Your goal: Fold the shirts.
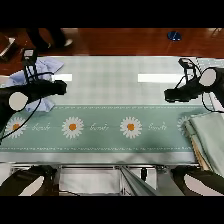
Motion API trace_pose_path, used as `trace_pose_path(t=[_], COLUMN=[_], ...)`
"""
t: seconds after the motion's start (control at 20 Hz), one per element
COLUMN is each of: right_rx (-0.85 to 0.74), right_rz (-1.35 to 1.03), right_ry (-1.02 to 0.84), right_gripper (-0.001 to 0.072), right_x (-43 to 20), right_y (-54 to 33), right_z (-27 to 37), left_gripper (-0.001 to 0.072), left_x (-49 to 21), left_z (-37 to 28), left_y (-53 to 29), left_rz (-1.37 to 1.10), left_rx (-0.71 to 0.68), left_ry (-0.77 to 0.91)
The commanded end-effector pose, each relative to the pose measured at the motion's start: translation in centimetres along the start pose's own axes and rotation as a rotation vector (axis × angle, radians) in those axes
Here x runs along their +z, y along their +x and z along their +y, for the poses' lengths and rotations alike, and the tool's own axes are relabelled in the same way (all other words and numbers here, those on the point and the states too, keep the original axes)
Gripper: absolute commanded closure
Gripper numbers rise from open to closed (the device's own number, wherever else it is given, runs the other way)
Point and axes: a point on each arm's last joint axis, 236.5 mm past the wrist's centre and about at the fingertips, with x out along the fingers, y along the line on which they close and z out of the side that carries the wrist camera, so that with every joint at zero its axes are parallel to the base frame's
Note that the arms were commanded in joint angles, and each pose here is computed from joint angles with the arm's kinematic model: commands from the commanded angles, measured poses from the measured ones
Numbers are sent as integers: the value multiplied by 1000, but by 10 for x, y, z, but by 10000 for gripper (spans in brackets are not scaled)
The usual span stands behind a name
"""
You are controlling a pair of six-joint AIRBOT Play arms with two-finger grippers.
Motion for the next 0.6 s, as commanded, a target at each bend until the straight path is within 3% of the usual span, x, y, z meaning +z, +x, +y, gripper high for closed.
trace_pose_path(t=[0.0,0.25,0.55], right_rx=[0,15,78], right_rz=[28,43,43], right_ry=[-1,22,65], right_gripper=[303,304,304], right_x=[-6,-10,-10], right_y=[0,0,-1], right_z=[0,4,19], left_gripper=[199,201,202], left_x=[34,-19,-56], left_z=[70,223,273], left_y=[-3,-8,41], left_rz=[-94,92,257], left_rx=[184,451,477], left_ry=[114,-152,-227])
